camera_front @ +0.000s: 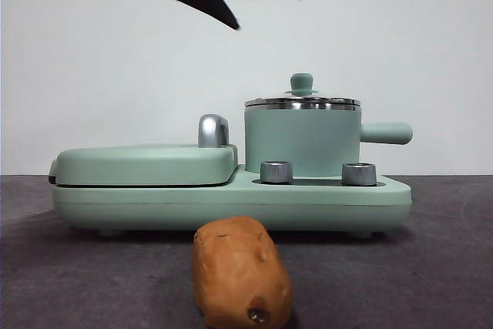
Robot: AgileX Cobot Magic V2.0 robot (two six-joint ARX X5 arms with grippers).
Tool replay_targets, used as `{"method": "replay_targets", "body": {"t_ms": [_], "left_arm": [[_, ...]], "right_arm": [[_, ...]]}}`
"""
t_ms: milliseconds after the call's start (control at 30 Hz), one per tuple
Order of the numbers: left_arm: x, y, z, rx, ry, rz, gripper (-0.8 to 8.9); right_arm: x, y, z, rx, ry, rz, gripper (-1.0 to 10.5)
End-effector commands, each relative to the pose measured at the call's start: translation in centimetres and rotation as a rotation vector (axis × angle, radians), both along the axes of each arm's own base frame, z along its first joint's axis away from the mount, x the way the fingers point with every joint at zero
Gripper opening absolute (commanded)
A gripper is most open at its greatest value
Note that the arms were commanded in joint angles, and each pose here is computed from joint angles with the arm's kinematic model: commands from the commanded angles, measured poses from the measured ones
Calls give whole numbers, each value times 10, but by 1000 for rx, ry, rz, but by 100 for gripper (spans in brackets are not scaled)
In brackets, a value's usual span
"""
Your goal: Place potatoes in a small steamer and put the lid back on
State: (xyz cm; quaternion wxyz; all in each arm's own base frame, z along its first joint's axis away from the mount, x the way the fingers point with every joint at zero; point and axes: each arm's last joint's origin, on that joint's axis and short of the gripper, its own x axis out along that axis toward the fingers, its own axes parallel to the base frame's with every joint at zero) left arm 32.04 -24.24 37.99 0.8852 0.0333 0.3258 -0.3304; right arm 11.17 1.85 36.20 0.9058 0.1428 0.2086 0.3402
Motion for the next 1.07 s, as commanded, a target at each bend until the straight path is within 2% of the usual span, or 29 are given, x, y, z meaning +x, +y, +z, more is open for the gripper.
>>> {"method": "replay_targets", "body": {"t_ms": [33,167,367,500,767,1067], "left_arm": [[13,-23,-5,34,-68,-24,521],[30,-45,-26,20,-76,-34,521],[40,-62,-58,35,-12,-30,488],[39,-65,-60,40,-18,-37,486],[40,-65,-60,57,-28,-11,337],[40,-66,-63,63,-22,-15,337]], "right_arm": [[0,0,5,-7,-24,4,435],[0,0,5,-7,-25,4,435],[0,0,5,-7,-24,4,435],[0,0,5,-6,-24,4,435],[-1,0,3,-6,-6,4,435],[-1,0,3,-2,4,11,435]]}}
